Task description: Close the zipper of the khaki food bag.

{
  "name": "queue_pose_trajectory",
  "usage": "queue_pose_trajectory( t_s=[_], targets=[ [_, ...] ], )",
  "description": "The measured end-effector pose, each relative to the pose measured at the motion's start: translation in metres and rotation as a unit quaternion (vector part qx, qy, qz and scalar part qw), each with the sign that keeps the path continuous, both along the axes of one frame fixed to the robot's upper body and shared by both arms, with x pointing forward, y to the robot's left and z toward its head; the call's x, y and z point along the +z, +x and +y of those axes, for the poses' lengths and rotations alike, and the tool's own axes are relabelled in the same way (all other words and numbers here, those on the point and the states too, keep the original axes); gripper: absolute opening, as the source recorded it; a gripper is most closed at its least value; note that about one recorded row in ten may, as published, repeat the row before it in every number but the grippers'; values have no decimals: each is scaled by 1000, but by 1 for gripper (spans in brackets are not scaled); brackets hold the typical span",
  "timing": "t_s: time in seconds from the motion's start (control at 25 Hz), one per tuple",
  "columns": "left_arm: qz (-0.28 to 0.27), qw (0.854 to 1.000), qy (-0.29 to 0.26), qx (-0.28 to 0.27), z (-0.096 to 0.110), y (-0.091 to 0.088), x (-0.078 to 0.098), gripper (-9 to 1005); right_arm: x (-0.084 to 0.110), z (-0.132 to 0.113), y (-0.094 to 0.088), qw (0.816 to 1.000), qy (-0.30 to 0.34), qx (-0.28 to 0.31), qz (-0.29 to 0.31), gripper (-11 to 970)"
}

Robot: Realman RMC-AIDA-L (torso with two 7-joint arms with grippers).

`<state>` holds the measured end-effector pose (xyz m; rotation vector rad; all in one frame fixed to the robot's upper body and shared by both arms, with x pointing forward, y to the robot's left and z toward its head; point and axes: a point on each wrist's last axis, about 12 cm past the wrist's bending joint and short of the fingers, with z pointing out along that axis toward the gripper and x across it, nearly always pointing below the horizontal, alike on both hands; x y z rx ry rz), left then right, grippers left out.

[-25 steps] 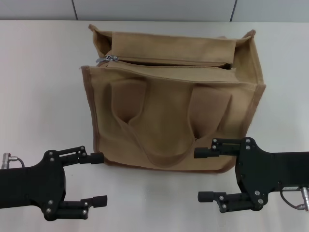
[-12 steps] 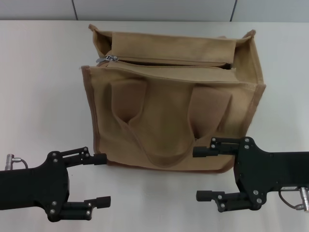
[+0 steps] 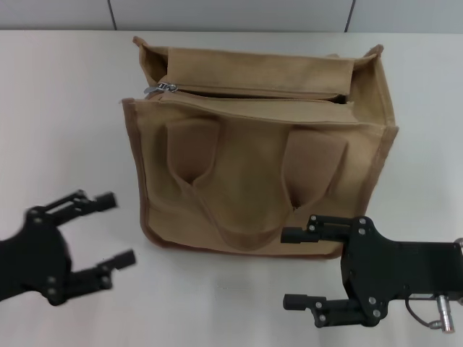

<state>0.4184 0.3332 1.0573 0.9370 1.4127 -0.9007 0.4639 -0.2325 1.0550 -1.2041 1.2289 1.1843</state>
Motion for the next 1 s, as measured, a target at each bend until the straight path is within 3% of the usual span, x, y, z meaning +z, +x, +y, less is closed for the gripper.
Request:
queue_pose_trajectory(
  t_s=[0.12, 0.24, 0.36, 0.4, 0.56, 1.0],
  targets=[
    [-27, 995, -18, 91, 15, -14, -4, 795, -2, 2, -4, 1000, 13, -4, 1, 731],
    [-60, 978, -44, 195, 25, -24, -10, 794, -5, 5, -9, 1000, 27, -8, -3, 731],
    [-63, 968, -61, 234, 18, -16, -15, 794, -7, 7, -13, 999, 32, -9, -4, 731],
    [-63, 968, -61, 234, 18, -16, -15, 794, -7, 7, -13, 999, 32, -9, -4, 731],
    [-35, 964, -56, 256, 2, 13, -25, 793, -7, 7, -14, 999, 36, -7, -3, 731],
    [-27, 971, -39, 234, -26, 47, -29, 791, -12, 8, -17, 999, 31, -19, -6, 732]
  ],
)
